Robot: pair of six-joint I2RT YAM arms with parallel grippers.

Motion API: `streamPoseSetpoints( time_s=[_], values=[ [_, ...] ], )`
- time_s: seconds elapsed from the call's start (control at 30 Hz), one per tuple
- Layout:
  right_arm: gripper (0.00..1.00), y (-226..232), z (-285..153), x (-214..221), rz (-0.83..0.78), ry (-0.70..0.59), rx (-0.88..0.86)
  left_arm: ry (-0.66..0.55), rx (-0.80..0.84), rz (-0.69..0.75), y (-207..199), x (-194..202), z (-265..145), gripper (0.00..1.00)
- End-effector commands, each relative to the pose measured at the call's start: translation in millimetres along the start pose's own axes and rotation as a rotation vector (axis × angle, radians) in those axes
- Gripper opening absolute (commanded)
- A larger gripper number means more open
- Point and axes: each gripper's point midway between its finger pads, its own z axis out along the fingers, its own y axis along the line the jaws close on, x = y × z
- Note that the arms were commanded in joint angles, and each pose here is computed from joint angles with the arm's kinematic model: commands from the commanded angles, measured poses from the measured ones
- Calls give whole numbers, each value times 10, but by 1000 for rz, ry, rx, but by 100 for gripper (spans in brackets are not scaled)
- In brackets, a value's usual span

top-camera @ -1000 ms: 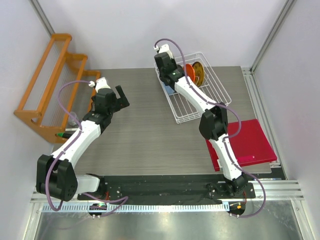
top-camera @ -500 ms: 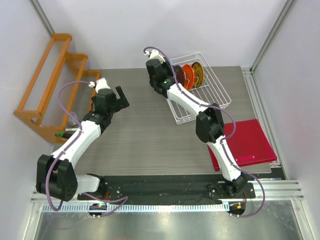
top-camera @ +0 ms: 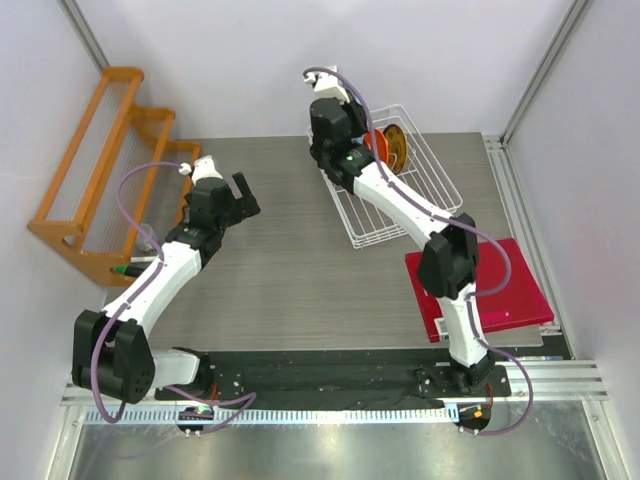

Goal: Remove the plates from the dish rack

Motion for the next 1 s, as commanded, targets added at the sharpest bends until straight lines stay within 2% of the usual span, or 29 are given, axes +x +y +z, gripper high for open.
streamPoseSetpoints(
  time_s=[0.0,0.03,0.1,0.13,0.3,0.5,0.6,0.8,0.9,0.97],
  values=[
    [1,-518,-223,-384,149,-58,35,-30,97,-12,-220,-152,-75,99],
    [1,-571,-279,-442,211,-72,-3,-29,119,-5,-255,-150,-81,99],
    [1,-526,-358,-359,192,-42,-98,-34,197,-8,-402,-183,-114,100],
    [1,-537,-434,-355,269,-32,-139,-32,221,-8,-440,-174,-123,99],
    [1,-272,-814,-208,376,2,-449,-30,399,-29,-741,-156,-195,100],
    [1,-26,-1273,12,481,86,-723,-41,489,-67,-889,-129,-184,100],
    [1,150,-1460,176,511,143,-831,-49,530,-95,-946,-108,-184,99],
    [1,274,-1600,282,552,169,-909,-43,578,-133,-1006,-49,-180,99],
    [1,308,-1648,337,575,173,-930,-28,575,-135,-994,7,-154,89],
    [1,289,-1669,314,595,168,-939,-20,563,-136,-964,50,-135,78]
  ],
)
